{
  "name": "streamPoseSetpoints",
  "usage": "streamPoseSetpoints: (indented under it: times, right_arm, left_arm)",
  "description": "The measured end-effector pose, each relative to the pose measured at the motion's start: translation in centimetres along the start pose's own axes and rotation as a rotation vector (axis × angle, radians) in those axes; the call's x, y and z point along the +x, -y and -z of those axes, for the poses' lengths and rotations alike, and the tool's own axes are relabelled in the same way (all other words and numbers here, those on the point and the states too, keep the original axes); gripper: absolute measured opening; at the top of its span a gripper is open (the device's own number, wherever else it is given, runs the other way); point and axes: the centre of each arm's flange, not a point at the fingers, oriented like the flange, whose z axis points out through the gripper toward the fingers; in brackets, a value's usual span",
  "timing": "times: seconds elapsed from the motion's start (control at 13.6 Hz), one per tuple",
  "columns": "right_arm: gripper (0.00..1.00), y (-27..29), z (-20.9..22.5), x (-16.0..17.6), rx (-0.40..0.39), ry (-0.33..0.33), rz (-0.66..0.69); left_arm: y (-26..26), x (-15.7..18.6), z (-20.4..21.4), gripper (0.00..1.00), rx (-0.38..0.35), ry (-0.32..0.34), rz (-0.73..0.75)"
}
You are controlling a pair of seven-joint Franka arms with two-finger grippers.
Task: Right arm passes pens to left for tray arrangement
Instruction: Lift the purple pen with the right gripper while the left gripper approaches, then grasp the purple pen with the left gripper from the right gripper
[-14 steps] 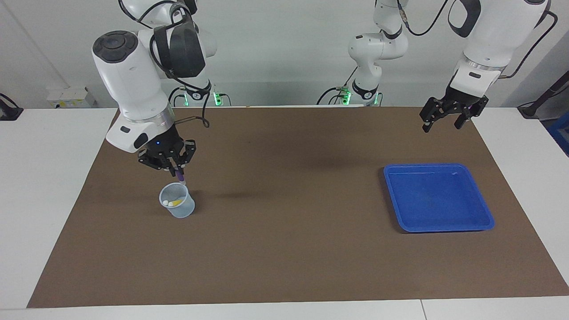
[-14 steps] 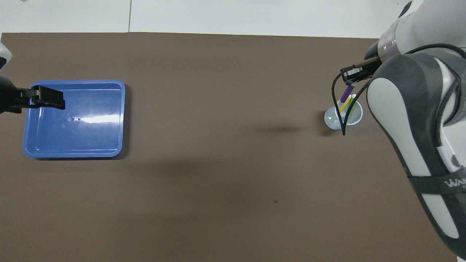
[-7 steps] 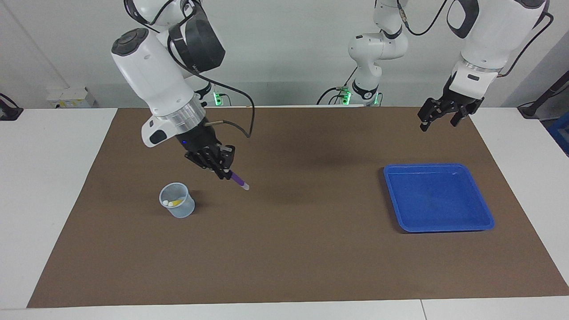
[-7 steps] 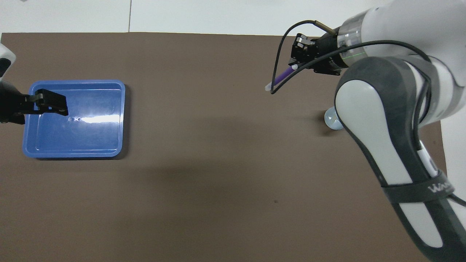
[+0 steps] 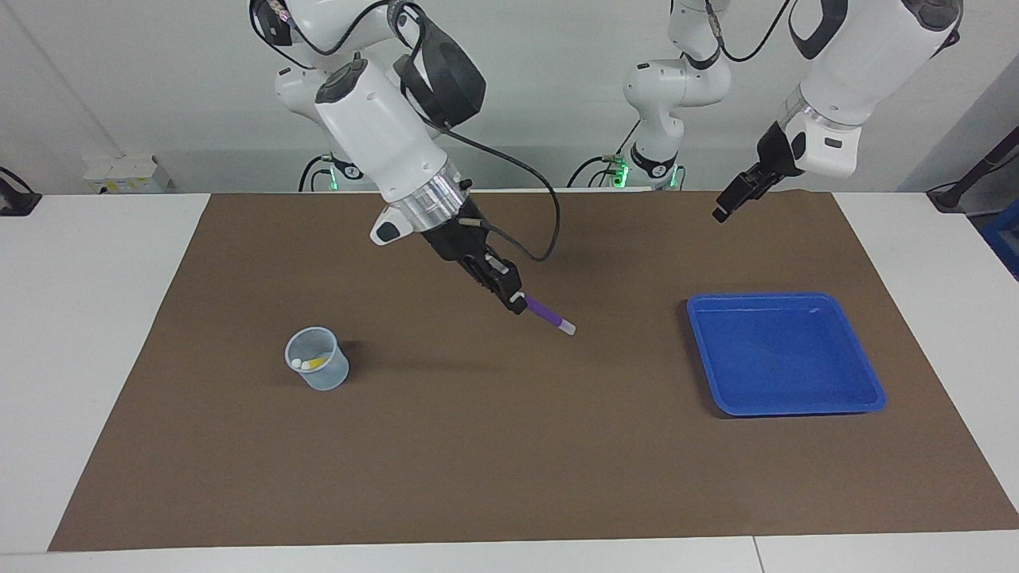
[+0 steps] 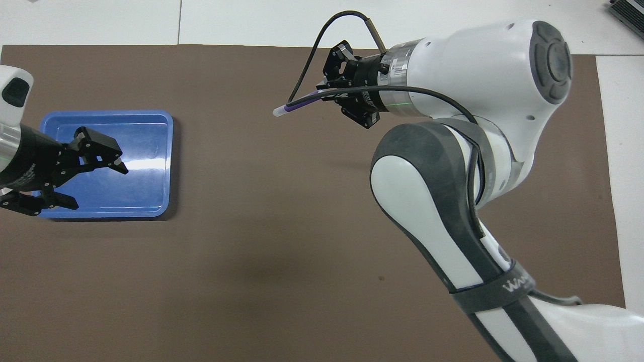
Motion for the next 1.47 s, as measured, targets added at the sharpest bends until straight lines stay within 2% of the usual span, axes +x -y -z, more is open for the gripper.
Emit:
streamPoseSetpoints:
  times: [0.07,0.22,0.37,0.52,0.74,0.88,1.18,1.47]
  right_arm:
    - [0.17,0.1,-0.4,-0.5,0.026,0.048,-0.069]
    - [0.17,0.0,-1.2,-0.6,0.04,0.092,-0.175]
    - [0.17,-0.1,-2.2,-0.9,0.037,0.108,-0.273]
    - [0.17,0.0,-3.1,-1.0,0.07,0.144,-0.372]
    - [0.17,-0.1,-4.9,-1.9,0.089,0.16,-0.451]
    - [0.17,-0.2,-6.0,-2.9,0.103,0.171,-0.495]
    - [0.17,-0.3,-7.1,-2.6,0.132,0.202,-0.586]
    - [0.17,-0.4,-7.5,-2.7,0.132,0.205,-0.641]
  left_arm:
    - [-0.1,-0.1,0.0,1.0,-0.01,0.011,0.046]
    - [-0.5,-0.3,0.1,0.99,-0.049,0.037,0.143]
    - [-1.2,-0.4,0.6,0.99,-0.126,0.072,0.273]
    - [-1.9,-0.6,1.1,0.96,-0.188,0.114,0.405]
    - [-3.1,-0.3,1.1,0.91,-0.292,0.17,0.611]
    - [-3.4,0.5,0.0,0.92,-0.372,0.19,0.706]
    - [-4.6,0.5,-1.1,0.91,-0.491,0.15,0.802]
    - [-8.0,-3.1,-4.4,0.91,-0.639,0.069,0.773]
